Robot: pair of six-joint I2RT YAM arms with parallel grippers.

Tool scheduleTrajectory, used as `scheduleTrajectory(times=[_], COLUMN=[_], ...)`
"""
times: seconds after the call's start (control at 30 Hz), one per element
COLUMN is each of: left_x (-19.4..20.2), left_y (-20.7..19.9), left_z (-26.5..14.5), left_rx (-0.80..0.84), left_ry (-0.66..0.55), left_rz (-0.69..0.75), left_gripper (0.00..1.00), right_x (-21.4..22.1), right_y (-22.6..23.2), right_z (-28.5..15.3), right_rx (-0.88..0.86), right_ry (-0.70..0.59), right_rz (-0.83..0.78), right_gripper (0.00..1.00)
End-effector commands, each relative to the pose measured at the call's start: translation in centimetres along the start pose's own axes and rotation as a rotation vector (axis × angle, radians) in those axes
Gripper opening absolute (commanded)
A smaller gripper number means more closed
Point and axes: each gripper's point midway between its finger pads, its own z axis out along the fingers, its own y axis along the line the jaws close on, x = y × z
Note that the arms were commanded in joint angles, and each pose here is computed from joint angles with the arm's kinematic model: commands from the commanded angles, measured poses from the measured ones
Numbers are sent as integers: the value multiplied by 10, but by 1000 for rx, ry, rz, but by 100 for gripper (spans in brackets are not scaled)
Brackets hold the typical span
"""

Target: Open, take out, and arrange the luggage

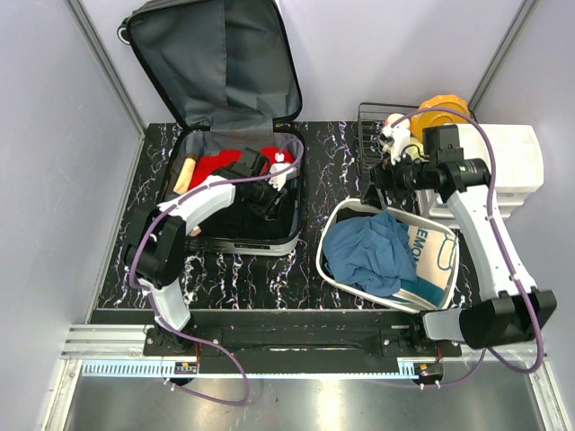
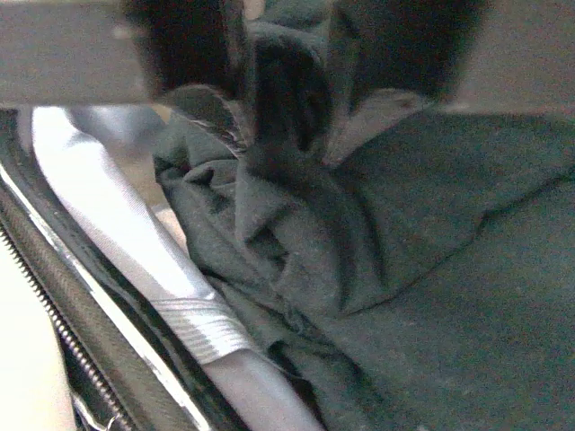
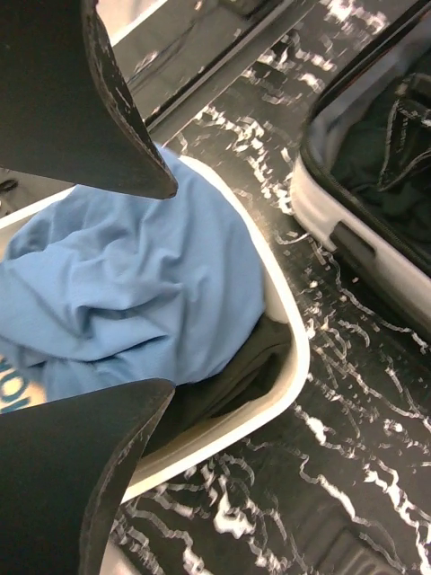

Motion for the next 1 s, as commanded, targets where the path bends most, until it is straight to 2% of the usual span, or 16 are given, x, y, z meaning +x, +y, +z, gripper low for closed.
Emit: scheduleTrajectory(times=[0.0,0.07,0.1,0.2,0.27,0.47,0.67,0.97], left_x=[-8,-17,-18,-17,-11,9,6,7], left_y=[5,2,11,17,23,49,54,40], left_z=[-27,-49,-60,-87,-99,-111,-116,-119], left_rx=[30,78,67,92,104,106,136,183], left_ry=[-85,-148,-172,-240,-266,-279,-313,-340], left_rz=[-19,-30,-40,-41,-62,-140,-155,-137], left_gripper=[13,2,0,0,0,0,0,0], right_x=[-36,-52,-56,-74,-88,-107,-97,-88], right_y=[10,14,24,28,35,70,102,100], right_z=[26,41,50,81,101,154,194,239], right_rx=[-108,-147,-174,-180,-117,-158,-211,-164], right_ry=[-70,-106,-106,-127,-135,-84,11,75], right_rz=[166,217,219,328,389,477,564,715], right_gripper=[89,88,88,89,89,89,92,100])
